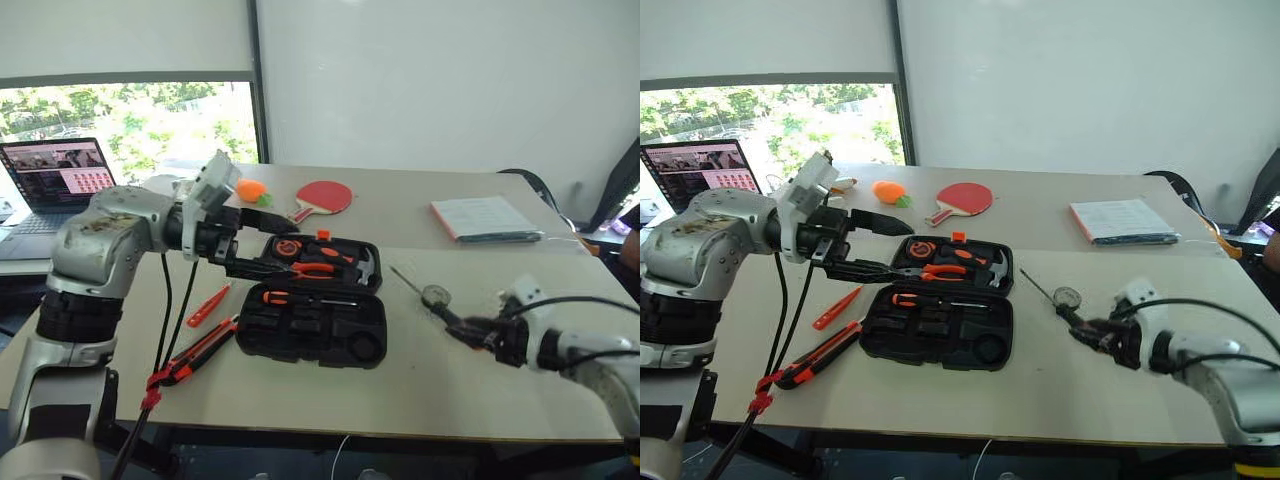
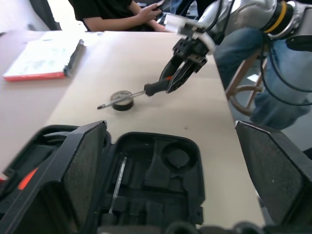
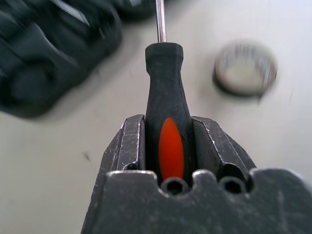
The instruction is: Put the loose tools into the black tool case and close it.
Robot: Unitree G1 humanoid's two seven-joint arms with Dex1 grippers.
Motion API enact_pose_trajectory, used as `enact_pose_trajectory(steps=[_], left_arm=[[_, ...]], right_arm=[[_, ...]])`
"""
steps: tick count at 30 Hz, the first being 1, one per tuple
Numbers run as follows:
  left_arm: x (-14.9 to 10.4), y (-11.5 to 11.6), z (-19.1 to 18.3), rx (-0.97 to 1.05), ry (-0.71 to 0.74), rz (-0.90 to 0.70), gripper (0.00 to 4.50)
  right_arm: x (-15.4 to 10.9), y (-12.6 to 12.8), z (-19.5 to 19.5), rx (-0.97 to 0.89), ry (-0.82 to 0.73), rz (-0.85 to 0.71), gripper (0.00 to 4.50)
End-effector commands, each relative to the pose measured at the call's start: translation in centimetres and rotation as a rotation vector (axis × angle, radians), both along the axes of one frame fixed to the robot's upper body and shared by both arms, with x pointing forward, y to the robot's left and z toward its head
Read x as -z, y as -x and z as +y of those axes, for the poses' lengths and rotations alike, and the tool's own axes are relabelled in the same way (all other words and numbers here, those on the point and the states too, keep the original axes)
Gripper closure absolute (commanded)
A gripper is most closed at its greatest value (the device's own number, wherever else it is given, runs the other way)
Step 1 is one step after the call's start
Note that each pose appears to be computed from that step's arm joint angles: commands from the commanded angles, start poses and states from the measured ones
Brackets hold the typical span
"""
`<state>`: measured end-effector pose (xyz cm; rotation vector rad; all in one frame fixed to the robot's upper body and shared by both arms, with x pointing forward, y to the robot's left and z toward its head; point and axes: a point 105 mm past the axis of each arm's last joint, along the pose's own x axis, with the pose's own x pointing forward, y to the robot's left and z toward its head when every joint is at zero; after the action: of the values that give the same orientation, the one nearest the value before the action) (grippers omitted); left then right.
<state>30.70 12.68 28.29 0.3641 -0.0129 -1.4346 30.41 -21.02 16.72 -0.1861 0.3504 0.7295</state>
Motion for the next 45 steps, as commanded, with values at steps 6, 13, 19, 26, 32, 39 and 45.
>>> enact_pose_trajectory(steps=[6, 13, 19, 26, 32, 39, 45], left_arm=[[-0.8, 0.2, 1.7, -0.061, 0.034, -0.075, 0.0], [-0.2, 1.2, 2.1, -0.056, -0.012, -0.046, 0.0], [-0.2, 1.3, 2.4, -0.08, -0.009, -0.038, 0.0], [-0.3, 1.1, 2.3, -0.09, -0.001, -0.044, 0.0], [-0.3, 0.9, 2.3, -0.089, -0.005, -0.043, 0.0], [-0.3, 0.6, 2.2, -0.077, -0.008, -0.039, 0.0], [0.0, 0.6, 1.8, -0.056, -0.023, -0.035, 0.0]], right_arm=[[-0.7, -2.5, 9.4, -0.444, 0.275, -0.149, 3.45], [2.1, -5.2, 10.9, -0.556, 0.444, -0.155, 3.45], [2.8, -5.7, 10.6, -0.597, 0.491, -0.144, 3.45], [2.9, -5.3, 10.9, -0.624, 0.482, -0.128, 2.25], [1.7, -5.1, 11.4, -0.609, 0.44, -0.14, 0.24], [-1.3, -4.2, 12.6, -0.599, 0.306, -0.134, 0.32], [0.2, -4.1, 13.5, -0.598, 0.296, -0.098, 2.0]])
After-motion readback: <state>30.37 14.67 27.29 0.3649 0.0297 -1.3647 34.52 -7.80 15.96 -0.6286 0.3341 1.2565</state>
